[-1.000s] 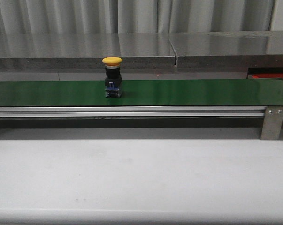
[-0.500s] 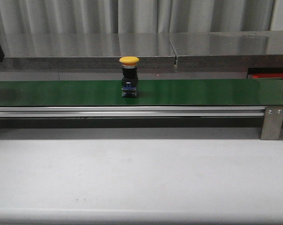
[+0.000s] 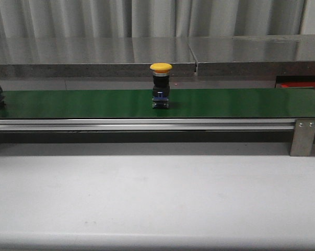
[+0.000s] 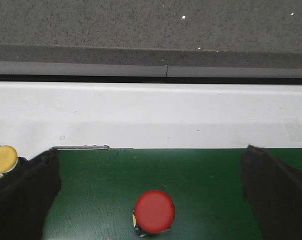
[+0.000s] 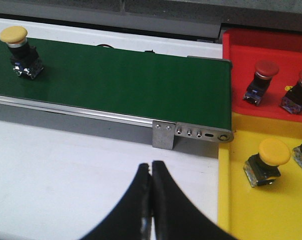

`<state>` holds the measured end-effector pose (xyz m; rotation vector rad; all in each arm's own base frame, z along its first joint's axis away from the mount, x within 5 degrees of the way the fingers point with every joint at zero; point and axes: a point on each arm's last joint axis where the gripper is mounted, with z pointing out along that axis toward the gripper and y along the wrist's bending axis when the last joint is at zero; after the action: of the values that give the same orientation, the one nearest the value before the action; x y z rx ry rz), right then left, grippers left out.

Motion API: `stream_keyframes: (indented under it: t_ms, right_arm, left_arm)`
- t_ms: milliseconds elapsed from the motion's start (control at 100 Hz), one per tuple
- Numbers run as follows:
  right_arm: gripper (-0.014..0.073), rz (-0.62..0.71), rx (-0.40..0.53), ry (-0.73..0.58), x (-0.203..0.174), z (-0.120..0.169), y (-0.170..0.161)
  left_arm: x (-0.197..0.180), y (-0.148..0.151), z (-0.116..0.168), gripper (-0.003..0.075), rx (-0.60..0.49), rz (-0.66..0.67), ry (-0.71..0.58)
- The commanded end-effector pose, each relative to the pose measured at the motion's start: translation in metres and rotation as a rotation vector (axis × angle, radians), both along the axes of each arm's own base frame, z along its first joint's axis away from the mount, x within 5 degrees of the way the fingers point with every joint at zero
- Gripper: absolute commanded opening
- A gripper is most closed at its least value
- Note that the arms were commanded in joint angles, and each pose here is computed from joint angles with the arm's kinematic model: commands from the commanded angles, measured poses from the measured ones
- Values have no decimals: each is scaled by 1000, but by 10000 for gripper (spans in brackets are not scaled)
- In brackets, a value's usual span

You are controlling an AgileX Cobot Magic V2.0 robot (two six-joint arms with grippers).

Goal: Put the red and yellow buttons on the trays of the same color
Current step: 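Grasp a red button from the cluster and set it on the belt, then lower the right gripper onto the yellow button at the belt's end and grasp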

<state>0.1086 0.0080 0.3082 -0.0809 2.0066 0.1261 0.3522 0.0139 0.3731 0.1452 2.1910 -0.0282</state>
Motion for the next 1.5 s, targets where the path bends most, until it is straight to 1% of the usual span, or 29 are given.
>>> stream_keyframes:
  t_ms: [0, 160, 380, 480, 570, 620, 690, 740, 760, 880, 900, 1020, 1070, 1140, 1190, 1210, 1260, 1280, 1290, 1330, 1380, 1390, 1490]
  right_arm:
    - [-66, -21, -3, -79, 2, 13, -2]
    - [-66, -21, -3, -79, 2, 13, -2]
    - [-66, -21, -3, -79, 2, 13, -2]
    - [-66, -21, -3, -79, 2, 13, -2]
    - [-66, -21, -3, -79, 2, 13, -2]
    - [-66, -21, -3, -79, 2, 13, -2]
    - [-66, -21, -2, -80, 2, 13, -2]
    - [-66, -21, -2, -80, 2, 13, -2]
    - [-66, -21, -2, -80, 2, 13, -2]
    - [-66, -21, -2, -80, 2, 13, -2]
    - [-66, -21, -2, -80, 2, 13, -2]
    - [-53, -9, -2, -57, 1, 11, -1]
    - [-15, -1, -3, -43, 1, 10, 0]
    - [88, 6, -2, -28, 0, 8, 1]
    - [210, 7, -2, -27, 0, 8, 1]
    - [245, 7, -2, -27, 0, 8, 1]
    - [395, 6, -2, -28, 0, 8, 1]
    - [433, 6, 1, -29, 0, 8, 1]
    - [470, 5, 1, -30, 0, 9, 1]
    - [571, 5, 9, -32, 0, 9, 1]
    - [662, 6, 32, -37, 0, 9, 2]
    - [671, 5, 39, -42, 1, 10, 2]
    - [636, -6, 87, -77, 2, 14, 3]
  left_arm:
    - [-30, -5, 32, 692, -37, 8, -136]
    - [-76, -10, 20, 692, -92, 29, -180]
    - [-140, -21, -14, 689, -117, 16, -180]
    - [-164, -24, -26, 646, -130, 4, -175]
    - [-183, -26, -35, 558, -144, 0, -174]
    - [-192, -26, -38, 495, -144, -3, -180]
    - [-203, -26, -41, 388, -144, -4, -198]
    - [-208, -26, -42, 288, -144, -4, -212]
    - [-210, -26, -42, 262, -144, -4, -218]
    - [-215, -26, -41, 13, -143, -5, -234]
    - [-215, -26, -41, -13, -143, -5, -234]
    - [-215, -26, -41, -19, -143, -5, -234]
    - [-215, -26, -42, -19, -143, -6, -230]
    - [-215, -26, -42, -19, -143, -6, -230]
    - [-215, -26, -42, -19, -143, -6, -230]
    - [-215, -26, -42, -19, -143, -6, -230]
    - [-215, -26, -42, -19, -143, -6, -230]
    - [-215, -26, -42, -19, -143, -6, -230]
    - [-215, -26, -42, -19, -143, -6, -230]
    - [-215, -26, -42, -19, -143, -6, -230]
    - [-215, -26, -42, -19, -143, -6, -230]
    - [-215, -26, -42, -19, -143, -6, -230]
    - [-215, -26, -42, -19, -143, -6, -230]
